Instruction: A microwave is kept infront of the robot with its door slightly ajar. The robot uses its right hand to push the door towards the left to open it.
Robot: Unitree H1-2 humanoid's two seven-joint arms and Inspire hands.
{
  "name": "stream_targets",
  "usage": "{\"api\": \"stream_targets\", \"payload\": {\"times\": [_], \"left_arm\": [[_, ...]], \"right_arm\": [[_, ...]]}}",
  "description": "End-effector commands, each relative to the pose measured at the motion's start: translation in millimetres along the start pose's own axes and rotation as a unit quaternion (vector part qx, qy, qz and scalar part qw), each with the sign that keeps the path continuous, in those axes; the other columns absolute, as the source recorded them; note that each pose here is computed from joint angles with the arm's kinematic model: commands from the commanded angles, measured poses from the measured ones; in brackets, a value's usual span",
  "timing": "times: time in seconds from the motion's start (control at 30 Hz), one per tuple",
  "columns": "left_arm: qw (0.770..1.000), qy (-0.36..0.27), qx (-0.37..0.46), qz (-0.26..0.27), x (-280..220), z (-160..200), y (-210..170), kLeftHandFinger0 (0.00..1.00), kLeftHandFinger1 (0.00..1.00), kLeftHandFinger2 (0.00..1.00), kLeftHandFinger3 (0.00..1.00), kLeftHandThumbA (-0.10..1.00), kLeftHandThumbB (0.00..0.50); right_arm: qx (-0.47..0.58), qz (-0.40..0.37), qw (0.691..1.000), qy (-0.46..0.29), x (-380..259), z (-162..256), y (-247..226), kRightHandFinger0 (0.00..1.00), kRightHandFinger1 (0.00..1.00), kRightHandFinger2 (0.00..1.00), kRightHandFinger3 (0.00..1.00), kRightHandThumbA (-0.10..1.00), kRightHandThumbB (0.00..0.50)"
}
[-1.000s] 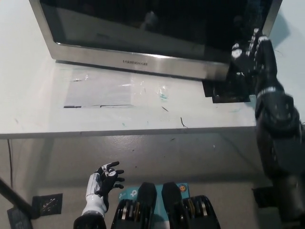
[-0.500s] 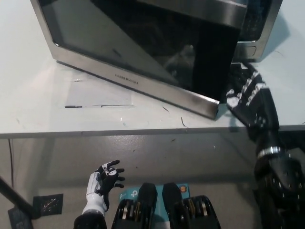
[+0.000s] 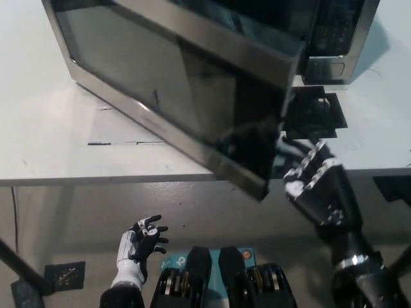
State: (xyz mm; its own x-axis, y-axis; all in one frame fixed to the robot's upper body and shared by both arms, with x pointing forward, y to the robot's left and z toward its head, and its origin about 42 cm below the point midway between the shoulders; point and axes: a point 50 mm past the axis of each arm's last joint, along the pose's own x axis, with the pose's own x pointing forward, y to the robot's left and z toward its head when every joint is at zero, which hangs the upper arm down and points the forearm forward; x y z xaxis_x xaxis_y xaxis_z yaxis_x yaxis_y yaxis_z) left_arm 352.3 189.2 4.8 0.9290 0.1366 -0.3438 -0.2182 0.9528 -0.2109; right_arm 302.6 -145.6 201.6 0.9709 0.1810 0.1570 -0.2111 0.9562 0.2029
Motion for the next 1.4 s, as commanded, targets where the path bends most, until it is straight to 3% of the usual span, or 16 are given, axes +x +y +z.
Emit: {"api": "stream_targets", "payload": {"times": [0.0,0.27,0.57,0.8,0.93,1.07,1.2,1.37], "left_arm": [[1.0,-0.028,0.005,-0.005,6.2,13.6,-6.6,0.32,0.36,0.45,0.55,0.05,0.0],[1.0,-0.025,-0.006,-0.006,7.8,13.9,-7.6,0.33,0.37,0.45,0.52,0.03,0.012],[1.0,-0.026,-0.009,-0.003,8.1,13.1,-7.6,0.29,0.34,0.41,0.5,0.03,0.004],[1.0,-0.03,-0.005,-0.008,8.1,12.9,-8.4,0.3,0.36,0.43,0.49,0.04,0.0],[1.0,-0.031,0.006,-0.003,6.9,12.8,-7.6,0.3,0.36,0.44,0.51,0.06,0.0],[1.0,-0.027,0.0,-0.001,6.7,13.1,-7.9,0.31,0.36,0.44,0.53,0.05,0.0],[1.0,-0.027,-0.005,0.0,6.9,13.0,-8.1,0.27,0.33,0.41,0.52,0.02,0.0],[1.0,-0.029,-0.003,0.002,7.8,14.9,-9.2,0.28,0.34,0.41,0.5,0.03,0.001]], "right_arm": [[0.045,0.072,0.996,0.001,-3.5,-0.4,35.1,0.56,0.74,0.78,0.88,0.38,0.134],[0.066,0.08,0.994,0.022,-20.9,-10.1,47.2,0.55,0.72,0.77,0.87,0.43,0.17],[0.057,0.089,0.994,0.029,-31.3,-18.9,47.4,0.56,0.76,0.85,0.92,0.42,0.135],[0.05,0.074,0.996,0.029,-30.9,-15.9,39.0,0.54,0.75,0.82,0.91,0.42,0.149],[0.045,0.059,0.997,0.018,-33.0,-12.1,20.7,0.56,0.75,0.82,0.91,0.4,0.133],[0.03,0.017,0.999,0.018,-36.9,-8.7,-6.5,0.55,0.77,0.82,0.89,0.4,0.155],[0.014,-0.023,0.999,0.019,-45.1,-12.0,-42.9,0.59,0.78,0.86,0.91,0.36,0.124],[-0.011,-0.104,0.994,0.033,-60.8,-23.5,-95.7,0.62,0.79,0.84,0.93,0.38,0.168]]}}
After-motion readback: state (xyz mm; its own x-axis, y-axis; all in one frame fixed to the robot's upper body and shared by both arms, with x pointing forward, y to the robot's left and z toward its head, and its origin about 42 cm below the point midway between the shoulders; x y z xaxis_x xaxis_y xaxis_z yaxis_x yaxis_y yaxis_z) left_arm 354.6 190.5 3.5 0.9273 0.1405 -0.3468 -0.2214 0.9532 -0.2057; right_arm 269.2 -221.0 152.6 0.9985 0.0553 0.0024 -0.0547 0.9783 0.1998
